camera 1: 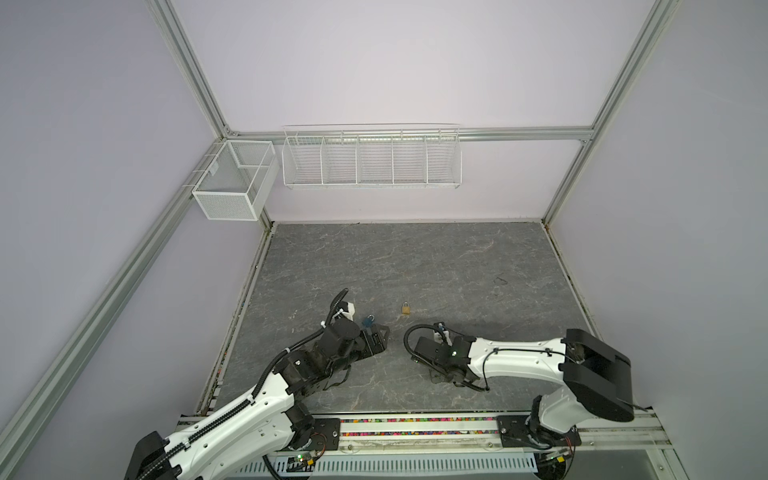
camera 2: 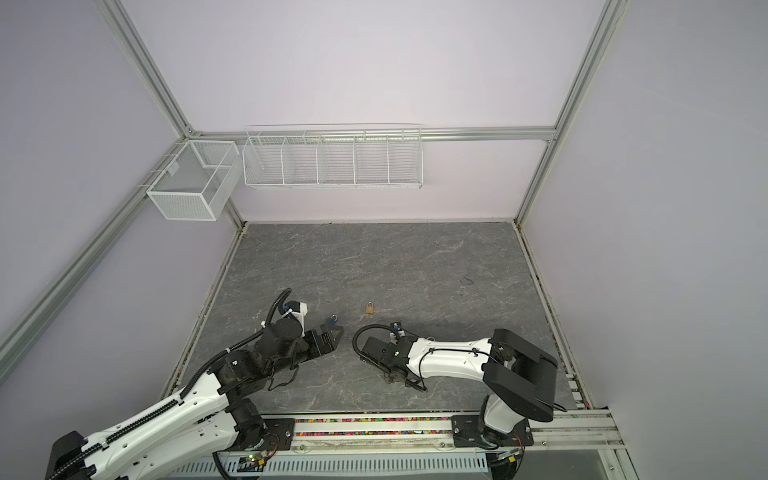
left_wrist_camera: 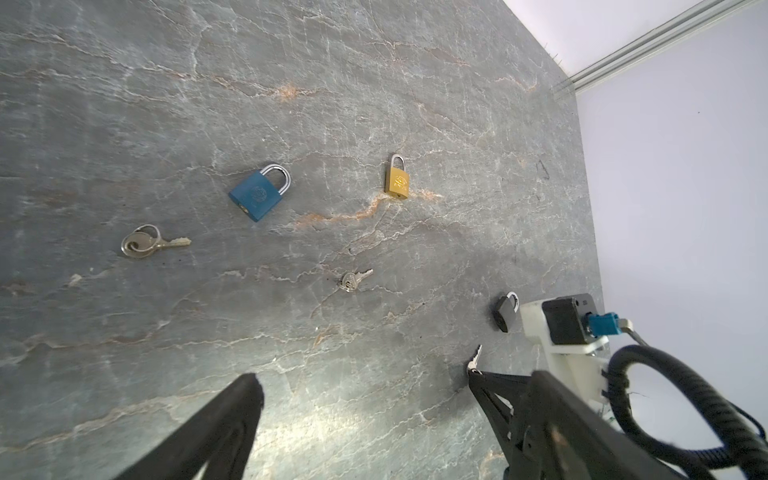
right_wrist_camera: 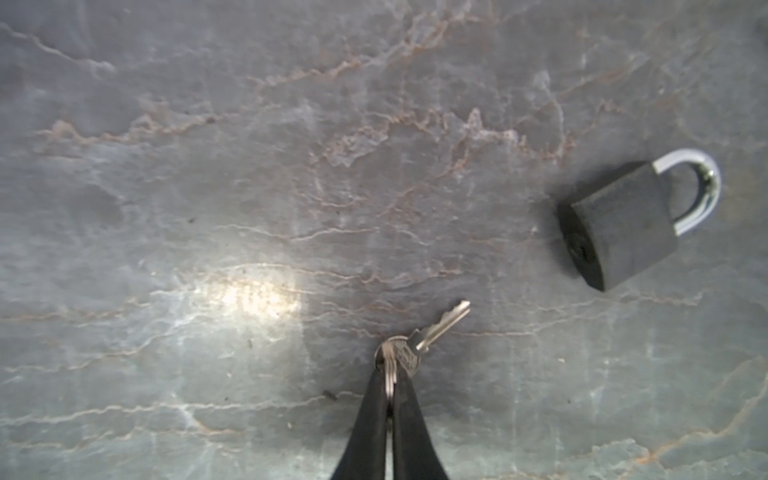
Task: Unlock with the key
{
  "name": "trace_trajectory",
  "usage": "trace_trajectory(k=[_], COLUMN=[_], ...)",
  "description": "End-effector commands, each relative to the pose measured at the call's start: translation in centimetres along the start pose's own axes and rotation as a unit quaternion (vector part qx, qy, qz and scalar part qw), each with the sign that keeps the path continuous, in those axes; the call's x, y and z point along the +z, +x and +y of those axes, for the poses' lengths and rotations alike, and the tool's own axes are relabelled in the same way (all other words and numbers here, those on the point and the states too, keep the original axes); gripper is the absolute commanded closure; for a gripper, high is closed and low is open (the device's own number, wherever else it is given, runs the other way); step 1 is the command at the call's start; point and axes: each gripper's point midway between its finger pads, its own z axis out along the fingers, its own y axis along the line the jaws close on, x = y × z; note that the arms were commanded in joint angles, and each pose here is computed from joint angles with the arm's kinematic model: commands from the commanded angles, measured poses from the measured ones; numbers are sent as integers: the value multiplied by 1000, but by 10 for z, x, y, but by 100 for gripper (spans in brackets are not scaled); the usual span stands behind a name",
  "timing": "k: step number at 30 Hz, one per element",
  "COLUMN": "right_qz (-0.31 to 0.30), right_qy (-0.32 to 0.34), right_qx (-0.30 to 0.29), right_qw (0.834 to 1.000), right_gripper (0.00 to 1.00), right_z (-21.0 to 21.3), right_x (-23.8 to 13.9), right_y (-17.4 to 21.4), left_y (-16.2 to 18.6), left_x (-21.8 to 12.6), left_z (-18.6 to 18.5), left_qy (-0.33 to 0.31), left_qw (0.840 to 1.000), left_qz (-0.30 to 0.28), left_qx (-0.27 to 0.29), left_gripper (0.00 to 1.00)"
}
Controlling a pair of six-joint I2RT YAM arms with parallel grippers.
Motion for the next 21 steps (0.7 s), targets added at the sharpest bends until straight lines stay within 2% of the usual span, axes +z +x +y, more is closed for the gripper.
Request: trace_trajectory(k=[1,12,16,21], right_qz=[-14,-65,-97,-154], right_qy=[-6,-43,-70,-126], right_qx=[-9,-42,-61,-114], right_qw=[1000,996,991,973], right_gripper=[94,94,94,94], right_z=[-3,-4,-2,6], right_x=[-5,-30,-50,-84], right_y=[-1,-17,-28,-42], left_y=[-2,1,-1,-7], left_x=[-3,-5,-10,-19], left_z=[-6,-28,-52,-80], left_qy=[14,70,122,156], left_qw=[1000,995,988,985], left_qz=[-6,14,27,42], left_qx=[-20,-73,-94,-66], left_gripper=[1,1,0,1])
